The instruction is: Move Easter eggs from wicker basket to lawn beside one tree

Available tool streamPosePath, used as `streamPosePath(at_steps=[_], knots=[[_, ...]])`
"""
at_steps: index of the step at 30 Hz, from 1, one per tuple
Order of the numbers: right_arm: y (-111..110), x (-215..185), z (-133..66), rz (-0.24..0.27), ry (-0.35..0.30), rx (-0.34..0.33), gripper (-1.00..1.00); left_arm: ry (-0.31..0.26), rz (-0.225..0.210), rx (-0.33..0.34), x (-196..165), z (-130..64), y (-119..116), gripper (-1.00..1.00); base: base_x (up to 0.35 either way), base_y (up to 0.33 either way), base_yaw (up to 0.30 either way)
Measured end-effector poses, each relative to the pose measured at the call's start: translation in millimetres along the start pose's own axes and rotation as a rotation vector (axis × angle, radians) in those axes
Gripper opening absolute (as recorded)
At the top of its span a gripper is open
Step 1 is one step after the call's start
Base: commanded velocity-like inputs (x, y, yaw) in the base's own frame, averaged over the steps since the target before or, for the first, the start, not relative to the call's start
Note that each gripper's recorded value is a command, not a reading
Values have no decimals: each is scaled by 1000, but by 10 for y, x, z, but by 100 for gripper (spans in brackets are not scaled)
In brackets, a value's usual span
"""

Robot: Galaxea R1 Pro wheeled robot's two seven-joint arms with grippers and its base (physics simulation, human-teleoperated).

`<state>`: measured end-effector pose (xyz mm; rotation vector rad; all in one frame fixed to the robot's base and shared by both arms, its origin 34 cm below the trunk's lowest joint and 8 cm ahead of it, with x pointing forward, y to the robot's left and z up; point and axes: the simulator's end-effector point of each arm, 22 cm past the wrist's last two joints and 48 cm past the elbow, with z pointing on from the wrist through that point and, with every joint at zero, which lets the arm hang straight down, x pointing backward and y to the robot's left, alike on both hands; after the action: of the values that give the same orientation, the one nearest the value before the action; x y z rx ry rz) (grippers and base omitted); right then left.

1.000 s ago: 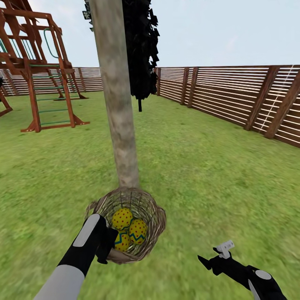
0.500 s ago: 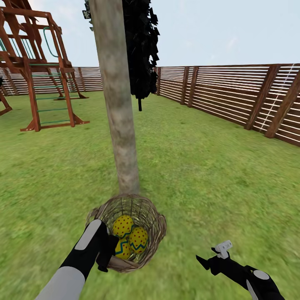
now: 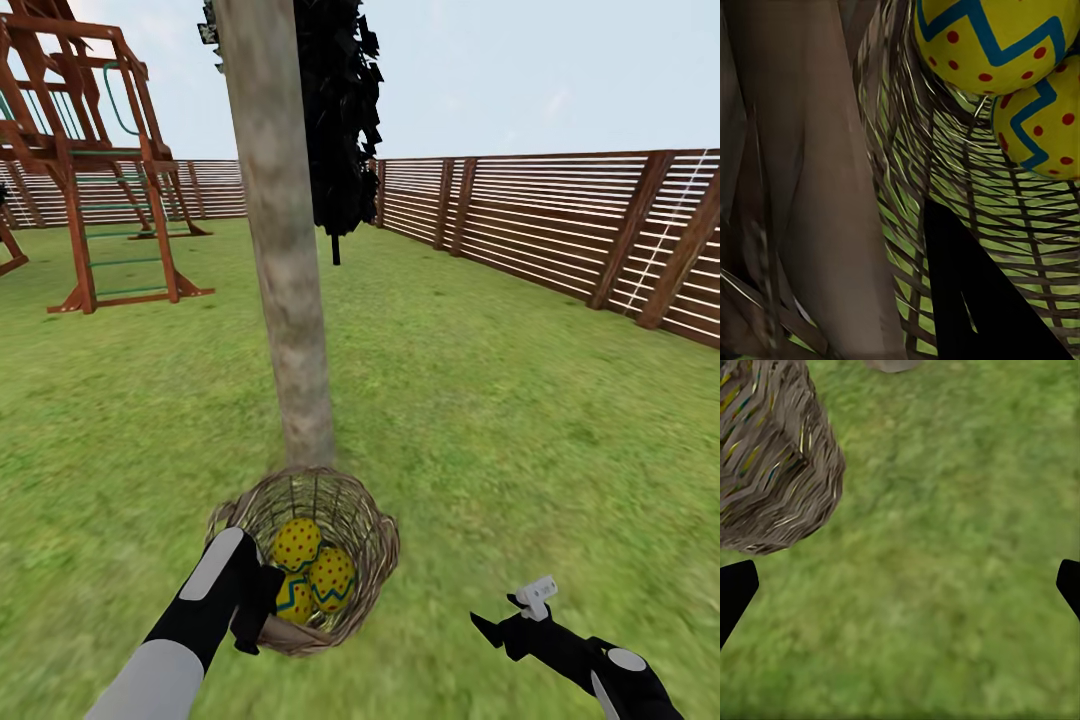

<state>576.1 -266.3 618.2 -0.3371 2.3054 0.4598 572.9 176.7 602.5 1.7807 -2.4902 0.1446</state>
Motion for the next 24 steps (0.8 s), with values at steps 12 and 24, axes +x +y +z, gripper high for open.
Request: streamPosePath(at_steps=[12,24], knots=[[-30,146,130,2,-6,-5,100,8,-4,-33,3,262,114,-100,0,0,0],[187,-624,151,-62,-159,-23,100,22,2,-90,74,537,249,-100,0,0,0]])
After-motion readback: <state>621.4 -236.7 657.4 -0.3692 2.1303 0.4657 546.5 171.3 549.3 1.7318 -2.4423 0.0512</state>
